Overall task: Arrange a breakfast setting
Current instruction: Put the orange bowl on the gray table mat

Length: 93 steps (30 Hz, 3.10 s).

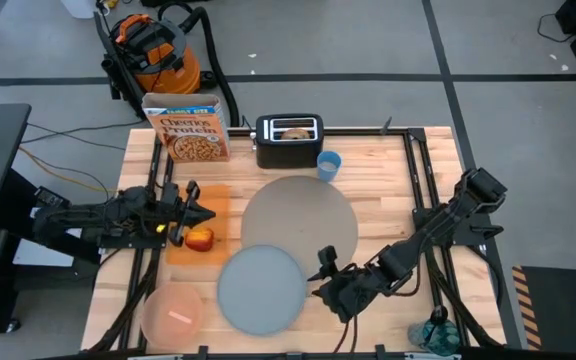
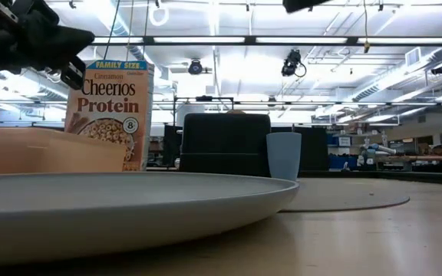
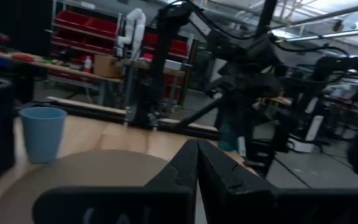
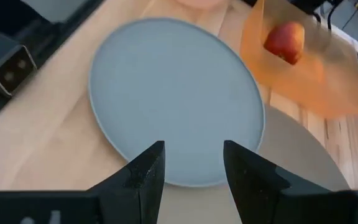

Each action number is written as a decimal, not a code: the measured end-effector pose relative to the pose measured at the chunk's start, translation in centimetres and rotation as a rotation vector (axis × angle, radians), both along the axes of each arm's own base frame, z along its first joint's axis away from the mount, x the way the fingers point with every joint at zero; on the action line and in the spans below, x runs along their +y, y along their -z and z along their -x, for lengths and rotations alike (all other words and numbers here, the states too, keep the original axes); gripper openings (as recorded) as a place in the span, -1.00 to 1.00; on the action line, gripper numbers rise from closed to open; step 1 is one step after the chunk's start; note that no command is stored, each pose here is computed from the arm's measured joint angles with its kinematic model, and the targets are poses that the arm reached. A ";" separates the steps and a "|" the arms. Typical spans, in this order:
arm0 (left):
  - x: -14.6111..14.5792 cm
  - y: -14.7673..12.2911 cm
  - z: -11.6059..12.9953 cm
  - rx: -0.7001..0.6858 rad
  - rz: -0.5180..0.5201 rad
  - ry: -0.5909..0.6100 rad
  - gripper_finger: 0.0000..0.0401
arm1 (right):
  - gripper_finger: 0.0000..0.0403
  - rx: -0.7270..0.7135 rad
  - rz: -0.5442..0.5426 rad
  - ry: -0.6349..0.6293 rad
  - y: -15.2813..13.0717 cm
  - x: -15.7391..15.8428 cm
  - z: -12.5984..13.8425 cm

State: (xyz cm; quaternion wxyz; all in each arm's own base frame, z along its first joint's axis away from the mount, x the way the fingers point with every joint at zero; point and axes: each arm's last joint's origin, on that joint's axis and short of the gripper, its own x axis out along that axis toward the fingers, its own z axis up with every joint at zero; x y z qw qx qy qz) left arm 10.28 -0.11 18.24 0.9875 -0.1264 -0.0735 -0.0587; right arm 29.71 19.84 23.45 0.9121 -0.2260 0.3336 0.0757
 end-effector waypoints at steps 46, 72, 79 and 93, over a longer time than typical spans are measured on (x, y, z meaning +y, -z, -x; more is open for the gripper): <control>-27.6 -7.8 -8.5 1.413 0.826 -0.018 -0.96 | -0.16 0.162 -0.012 0.037 -2.9 -7.3 0.3; -27.0 -3.4 -8.0 1.632 0.600 -0.297 -0.01 | -0.16 0.210 -0.032 0.077 -0.4 -9.5 0.1; -27.5 -1.6 -8.8 1.643 0.536 -0.301 -0.08 | -0.16 0.221 -0.048 0.100 0.1 -9.6 0.3; -28.4 0.9 -9.3 1.781 0.546 -0.288 -0.66 | -0.16 0.215 -0.051 0.100 0.1 -9.6 0.2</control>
